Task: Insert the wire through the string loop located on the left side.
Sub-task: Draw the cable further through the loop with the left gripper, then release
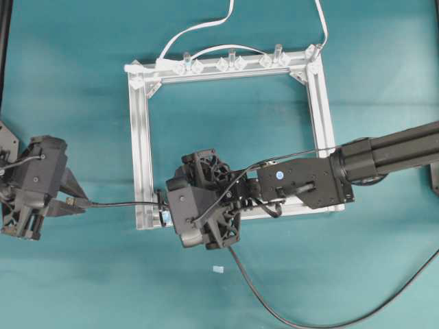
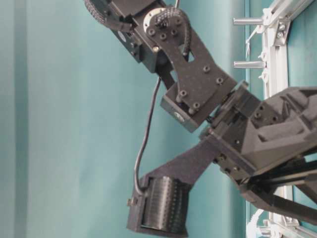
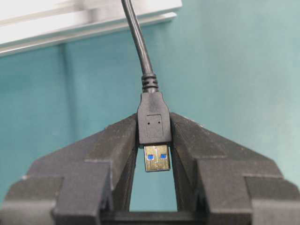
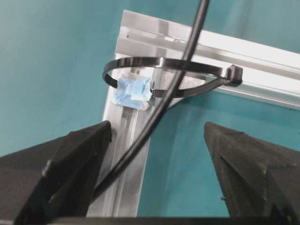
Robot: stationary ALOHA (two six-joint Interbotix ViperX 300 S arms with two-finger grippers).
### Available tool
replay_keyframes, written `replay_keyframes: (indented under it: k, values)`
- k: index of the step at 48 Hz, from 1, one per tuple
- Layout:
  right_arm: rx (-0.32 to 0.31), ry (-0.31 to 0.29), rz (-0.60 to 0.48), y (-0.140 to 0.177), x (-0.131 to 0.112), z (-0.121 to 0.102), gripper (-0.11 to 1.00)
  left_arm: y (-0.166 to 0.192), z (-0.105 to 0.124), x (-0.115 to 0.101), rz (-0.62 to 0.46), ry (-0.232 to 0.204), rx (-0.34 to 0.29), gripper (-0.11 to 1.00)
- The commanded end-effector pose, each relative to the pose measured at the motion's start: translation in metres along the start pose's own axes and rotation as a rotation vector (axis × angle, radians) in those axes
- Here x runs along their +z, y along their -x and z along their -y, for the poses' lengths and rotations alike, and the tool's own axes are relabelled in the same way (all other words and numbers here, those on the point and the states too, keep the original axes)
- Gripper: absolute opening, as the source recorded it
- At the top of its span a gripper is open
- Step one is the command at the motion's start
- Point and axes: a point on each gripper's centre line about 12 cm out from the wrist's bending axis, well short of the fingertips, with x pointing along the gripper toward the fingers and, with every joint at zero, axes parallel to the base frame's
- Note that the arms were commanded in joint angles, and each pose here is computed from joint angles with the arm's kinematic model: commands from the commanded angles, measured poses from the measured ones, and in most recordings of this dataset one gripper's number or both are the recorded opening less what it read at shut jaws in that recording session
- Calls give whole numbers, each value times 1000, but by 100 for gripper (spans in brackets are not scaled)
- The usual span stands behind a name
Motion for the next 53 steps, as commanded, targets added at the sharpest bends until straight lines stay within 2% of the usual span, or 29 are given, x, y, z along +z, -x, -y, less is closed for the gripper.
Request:
replay_keyframes:
  k: [1, 11, 28, 30, 37, 39, 44, 53]
  values:
    - [1, 7, 54, 16, 19, -2, 89, 1, 3, 4, 11, 0, -8, 22]
    - [1, 7, 54, 16, 19, -2, 89, 0, 3, 2, 8, 13, -8, 22]
    - [1, 7, 58, 17, 20, -2, 89, 0, 2, 2, 5, 70, -6, 23]
    - [1, 7, 60, 18, 21, -2, 89, 0, 2, 3, 5, 67, -6, 30]
    - [1, 7, 63, 19, 22, -2, 89, 0, 2, 2, -7, 65, -3, 72]
    - [1, 7, 65, 19, 22, -2, 89, 0, 2, 2, -7, 64, -4, 77]
    - [1, 6, 65, 19, 22, -2, 89, 0, 2, 2, -6, 64, -5, 65]
    - [1, 7, 63, 19, 22, -2, 89, 0, 2, 2, -6, 65, -4, 66]
